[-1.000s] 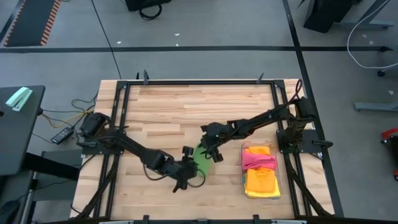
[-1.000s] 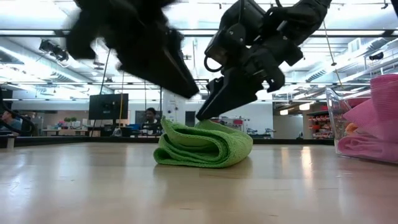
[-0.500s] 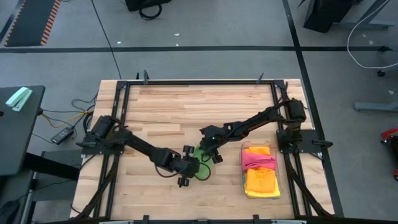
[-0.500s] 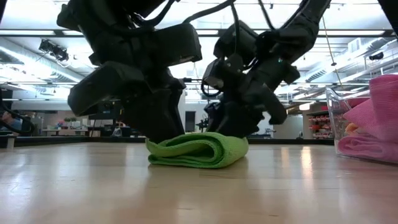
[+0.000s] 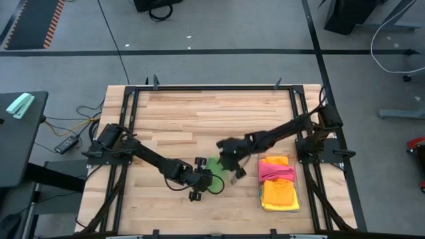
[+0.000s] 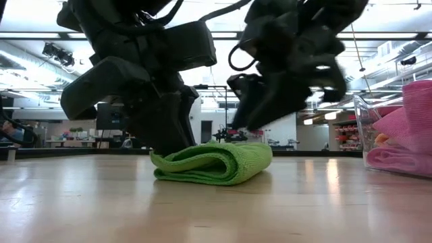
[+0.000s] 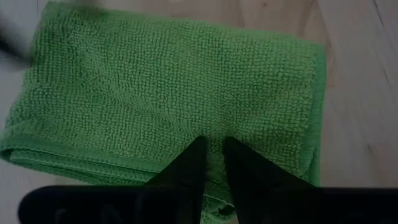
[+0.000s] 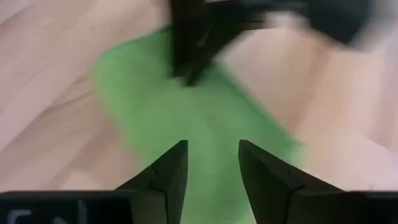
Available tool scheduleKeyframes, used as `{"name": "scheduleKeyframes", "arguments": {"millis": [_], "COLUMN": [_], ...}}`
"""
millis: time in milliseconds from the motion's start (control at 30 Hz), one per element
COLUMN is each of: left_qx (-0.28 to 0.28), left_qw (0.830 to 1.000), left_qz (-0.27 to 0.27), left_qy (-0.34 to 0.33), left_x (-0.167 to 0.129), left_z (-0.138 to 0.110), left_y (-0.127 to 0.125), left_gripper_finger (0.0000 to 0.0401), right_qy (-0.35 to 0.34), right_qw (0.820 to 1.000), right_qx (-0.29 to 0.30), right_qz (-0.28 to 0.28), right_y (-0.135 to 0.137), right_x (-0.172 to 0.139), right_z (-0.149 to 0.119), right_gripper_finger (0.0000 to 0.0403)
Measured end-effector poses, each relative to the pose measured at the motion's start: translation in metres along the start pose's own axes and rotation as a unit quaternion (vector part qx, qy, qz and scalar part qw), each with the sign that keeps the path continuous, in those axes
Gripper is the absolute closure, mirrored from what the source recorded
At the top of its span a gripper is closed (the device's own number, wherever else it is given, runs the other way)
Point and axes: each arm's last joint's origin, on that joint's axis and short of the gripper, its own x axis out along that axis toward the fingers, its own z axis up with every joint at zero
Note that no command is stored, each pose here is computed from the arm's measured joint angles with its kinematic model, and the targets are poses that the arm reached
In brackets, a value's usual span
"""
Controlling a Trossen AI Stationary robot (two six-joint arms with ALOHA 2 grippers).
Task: Fold microfiber towels
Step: Put the folded green towel into the transparent bin
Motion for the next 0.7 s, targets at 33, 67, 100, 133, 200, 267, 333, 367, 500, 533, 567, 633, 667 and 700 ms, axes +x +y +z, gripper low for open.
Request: {"name": "scheduleKeyframes", "arguments": {"millis": [33,67,100,133,200,267,333,367,500,533,567,633,667,700], "left_qx": [0.000,0.000,0.000,0.001,0.001,0.001,0.001,0.001,0.000,0.000,-0.001,-0.001,-0.001,-0.001], "left_qw": [1.000,1.000,1.000,1.000,1.000,1.000,1.000,1.000,1.000,1.000,1.000,1.000,1.000,1.000], "left_qz": [0.001,0.001,0.001,0.001,0.001,0.002,0.002,0.002,0.002,0.002,0.002,0.002,0.002,0.003], "left_qy": [0.001,0.001,0.001,0.002,0.002,0.002,0.002,0.002,0.000,-0.002,-0.004,-0.005,-0.005,-0.005], "left_x": [0.000,0.000,0.000,0.000,0.000,0.000,0.000,0.000,0.000,0.000,0.000,0.000,0.000,0.000], "left_z": [0.000,0.000,0.000,0.000,0.000,-0.001,-0.001,-0.001,0.000,0.000,0.000,0.000,0.001,0.000], "left_y": [0.000,0.000,0.000,0.000,0.000,0.000,0.000,0.000,0.000,0.000,0.000,0.000,0.000,0.000], "left_gripper_finger": [0.0330,0.0331,0.0333,0.0335,0.0338,0.0342,0.0345,0.0346,0.0348,0.0348,0.0348,0.0347,0.0347,0.0347], "right_qy": [0.006,0.012,0.016,0.018,0.034,0.034,0.037,0.042,0.072,0.079,0.084,0.092,0.103,0.114], "right_qw": [1.000,0.999,0.998,0.998,0.996,0.994,0.991,0.989,0.979,0.975,0.970,0.963,0.958,0.954], "right_qx": [-0.018,-0.034,-0.050,-0.062,-0.082,-0.106,-0.130,-0.141,-0.188,-0.204,-0.220,-0.248,-0.260,-0.269], "right_qz": [0.010,0.018,0.021,0.020,0.019,0.013,0.010,0.006,-0.031,-0.044,-0.053,-0.057,-0.058,-0.060], "right_y": [0.007,0.013,0.020,0.026,0.039,0.050,0.060,0.064,0.074,0.075,0.075,0.076,0.076,0.076], "right_x": [0.002,0.003,0.005,0.007,0.009,0.010,0.010,0.010,0.010,0.010,0.010,0.016,0.020,0.024], "right_z": [0.000,0.001,0.002,0.004,0.006,0.010,0.012,0.013,0.012,0.013,0.013,0.010,0.007,0.004], "right_gripper_finger": [0.0251,0.0248,0.0243,0.0238,0.0221,0.0199,0.0174,0.0160,0.0109,0.0098,0.0089,0.0076,0.0071,0.0069]}}
